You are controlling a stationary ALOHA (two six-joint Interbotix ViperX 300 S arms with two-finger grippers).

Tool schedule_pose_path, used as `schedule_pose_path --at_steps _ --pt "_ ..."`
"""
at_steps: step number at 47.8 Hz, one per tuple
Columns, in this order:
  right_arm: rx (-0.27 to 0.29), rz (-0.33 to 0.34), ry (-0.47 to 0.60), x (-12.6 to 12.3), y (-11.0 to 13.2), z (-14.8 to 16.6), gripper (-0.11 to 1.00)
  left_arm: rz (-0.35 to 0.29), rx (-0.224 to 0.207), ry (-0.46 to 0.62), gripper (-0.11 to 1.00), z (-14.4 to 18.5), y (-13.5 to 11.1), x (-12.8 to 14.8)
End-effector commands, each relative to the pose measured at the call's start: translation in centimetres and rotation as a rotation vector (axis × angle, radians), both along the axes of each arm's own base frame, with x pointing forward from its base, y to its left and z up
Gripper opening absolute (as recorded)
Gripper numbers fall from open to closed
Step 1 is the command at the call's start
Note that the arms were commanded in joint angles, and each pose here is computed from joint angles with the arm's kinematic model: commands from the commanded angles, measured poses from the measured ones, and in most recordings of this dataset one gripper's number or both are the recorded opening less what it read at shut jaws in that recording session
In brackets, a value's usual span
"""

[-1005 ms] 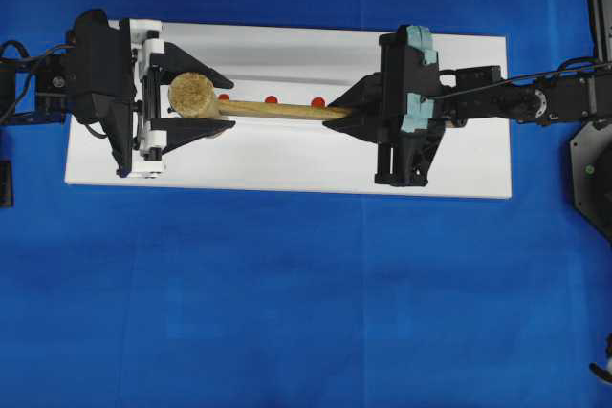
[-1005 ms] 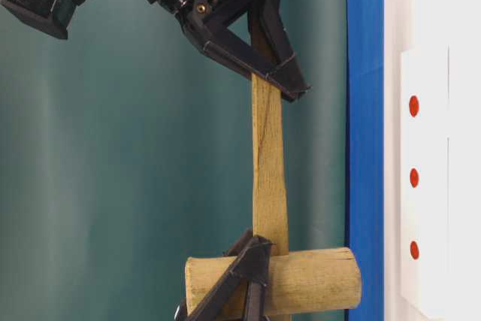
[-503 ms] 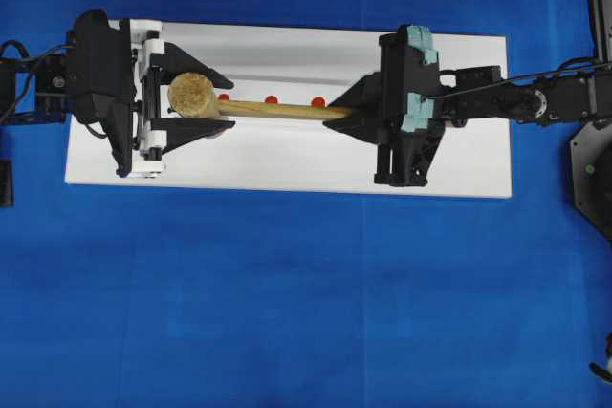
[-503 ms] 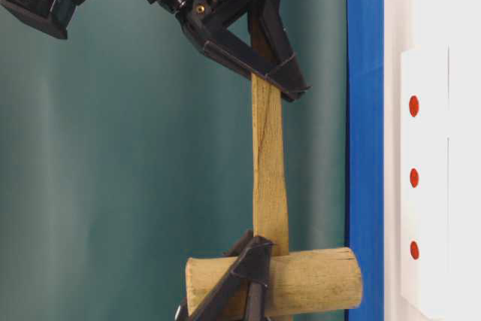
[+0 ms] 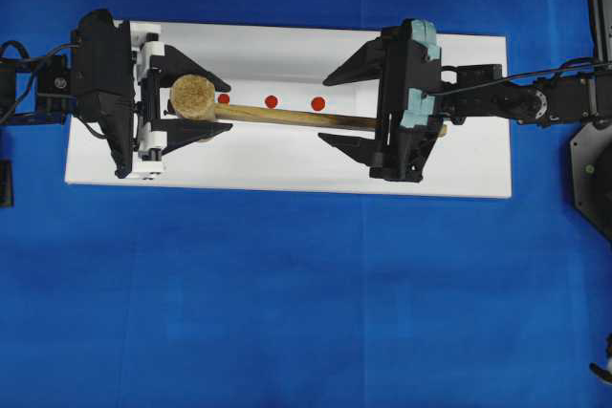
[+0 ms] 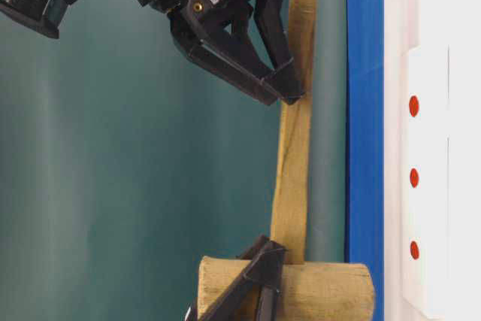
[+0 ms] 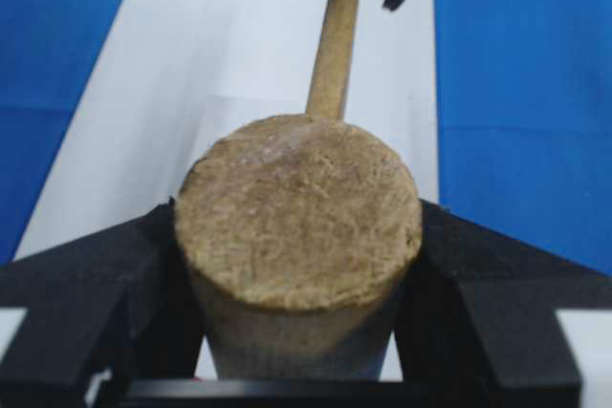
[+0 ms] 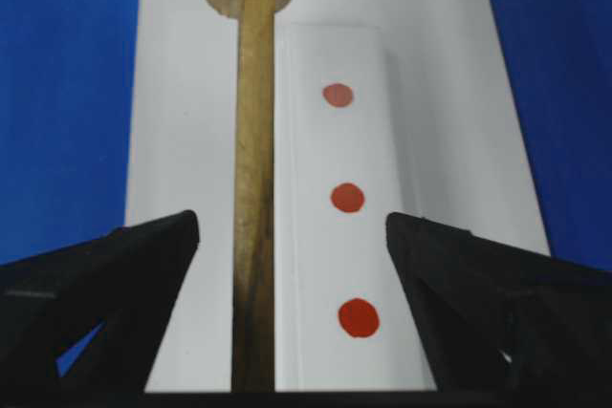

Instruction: Hit the mark with a hammer.

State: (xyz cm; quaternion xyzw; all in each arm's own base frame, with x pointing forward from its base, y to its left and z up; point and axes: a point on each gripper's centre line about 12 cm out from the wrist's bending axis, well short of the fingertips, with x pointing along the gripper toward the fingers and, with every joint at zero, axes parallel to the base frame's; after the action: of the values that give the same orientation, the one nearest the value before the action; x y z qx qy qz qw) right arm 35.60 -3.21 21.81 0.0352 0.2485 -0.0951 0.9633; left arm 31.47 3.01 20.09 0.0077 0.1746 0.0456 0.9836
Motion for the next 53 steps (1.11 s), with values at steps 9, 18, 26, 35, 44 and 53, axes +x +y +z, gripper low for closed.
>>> schedule_pose_path --at_steps 9,18,26,35,44,53 --pt "-0.043 -0.002 -0.047 0.5 -0.1 1.6 0.93 0.054 -0.145 -0.053 0.45 1.9 0.1 0.2" --pt "-0.067 0.017 -0.046 0.5 0.0 1.6 0.93 0.146 -0.423 -0.095 0.45 2.6 0.1 0.0" --pt "-0.092 0.038 -0.045 0.6 0.3 1.7 0.93 0.244 -0.707 -0.116 0.45 2.7 0.0 -0.2" --pt "-0.104 0.045 -0.044 0.6 0.3 1.7 0.93 0.374 -1.018 -0.09 0.45 2.1 -0.1 -0.4" --pt "-0.121 0.056 -0.044 0.7 0.3 1.7 0.93 0.391 -1.139 -0.105 0.45 2.6 -0.7 -0.4" --pt "-0.131 0.068 -0.04 1.0 0.5 1.6 0.93 0.377 -1.139 -0.102 0.45 2.7 -1.1 -0.3"
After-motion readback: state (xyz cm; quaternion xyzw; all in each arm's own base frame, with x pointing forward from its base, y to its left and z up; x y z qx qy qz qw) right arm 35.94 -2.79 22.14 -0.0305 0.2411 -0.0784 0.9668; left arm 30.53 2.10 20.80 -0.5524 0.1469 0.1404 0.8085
